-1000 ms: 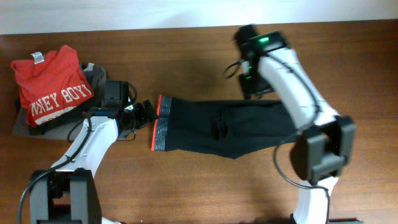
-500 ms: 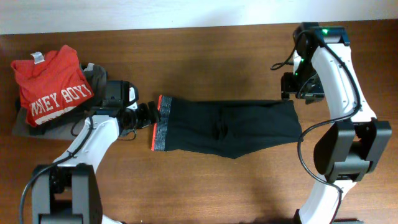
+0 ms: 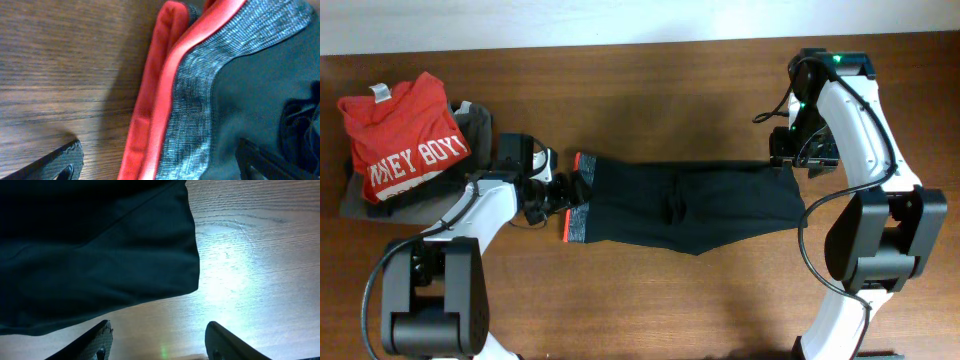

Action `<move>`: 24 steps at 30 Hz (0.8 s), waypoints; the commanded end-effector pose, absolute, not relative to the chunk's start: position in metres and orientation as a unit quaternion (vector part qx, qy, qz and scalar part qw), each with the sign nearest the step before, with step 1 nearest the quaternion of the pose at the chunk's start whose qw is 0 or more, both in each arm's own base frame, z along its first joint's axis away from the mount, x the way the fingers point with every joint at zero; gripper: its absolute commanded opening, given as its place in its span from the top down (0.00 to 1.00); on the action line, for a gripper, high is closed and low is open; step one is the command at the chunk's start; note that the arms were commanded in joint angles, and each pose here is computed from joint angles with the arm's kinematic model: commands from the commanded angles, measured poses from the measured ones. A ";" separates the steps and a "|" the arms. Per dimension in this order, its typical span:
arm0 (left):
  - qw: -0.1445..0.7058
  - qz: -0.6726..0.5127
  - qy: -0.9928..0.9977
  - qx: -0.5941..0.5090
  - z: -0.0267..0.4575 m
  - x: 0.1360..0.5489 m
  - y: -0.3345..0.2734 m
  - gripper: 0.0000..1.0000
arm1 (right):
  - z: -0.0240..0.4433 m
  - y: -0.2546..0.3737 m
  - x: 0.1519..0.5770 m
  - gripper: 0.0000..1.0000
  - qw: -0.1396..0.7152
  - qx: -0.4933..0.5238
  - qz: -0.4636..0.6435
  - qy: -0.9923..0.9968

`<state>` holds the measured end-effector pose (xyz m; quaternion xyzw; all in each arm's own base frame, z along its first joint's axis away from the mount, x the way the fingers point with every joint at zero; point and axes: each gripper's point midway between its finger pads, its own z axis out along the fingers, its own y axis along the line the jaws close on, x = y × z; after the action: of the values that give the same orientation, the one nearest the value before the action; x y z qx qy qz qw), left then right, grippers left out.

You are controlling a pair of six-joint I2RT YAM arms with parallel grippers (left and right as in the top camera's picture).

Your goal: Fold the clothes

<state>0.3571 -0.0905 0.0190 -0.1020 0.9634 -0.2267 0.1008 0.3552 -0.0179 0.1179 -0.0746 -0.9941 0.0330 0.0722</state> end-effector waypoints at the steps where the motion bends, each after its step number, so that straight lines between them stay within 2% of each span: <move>1: 0.062 -0.247 0.962 -0.098 0.003 0.347 -0.099 0.06 | 0.117 -0.016 0.354 0.36 0.074 -0.077 0.030 -0.994; 4: 0.039 -0.281 0.954 -0.092 -0.004 0.342 -0.113 0.11 | 0.117 -0.016 0.354 0.36 0.073 -0.077 0.030 -0.994; 5: 0.032 -0.290 0.952 -0.090 -0.005 0.339 -0.118 0.16 | 0.117 -0.016 0.354 0.36 0.074 -0.077 0.030 -0.994; 8: 0.013 -0.311 0.947 -0.082 -0.008 0.333 -0.130 0.22 | 0.117 -0.016 0.354 0.36 0.074 -0.077 0.030 -0.994; 12: 0.004 -0.319 0.945 -0.074 -0.007 0.328 -0.138 0.25 | 0.117 -0.016 0.354 0.36 0.074 -0.077 0.030 -0.994; 15: 0.002 -0.319 0.945 -0.074 -0.008 0.327 -0.138 0.35 | 0.117 -0.016 0.354 0.36 0.074 -0.077 0.030 -0.994; 18: 0.002 -0.318 0.945 -0.074 -0.008 0.327 -0.138 0.52 | 0.117 -0.016 0.354 0.36 0.074 -0.077 0.030 -0.994; 24: 0.003 -0.316 0.946 -0.074 -0.008 0.328 -0.137 0.67 | 0.117 -0.016 0.354 0.36 0.073 -0.077 0.030 -0.994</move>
<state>0.3380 -0.1385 0.0056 -0.0708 0.9430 -0.3244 0.0238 0.3553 -0.0179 0.1177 -0.0746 -0.9941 0.0328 0.0720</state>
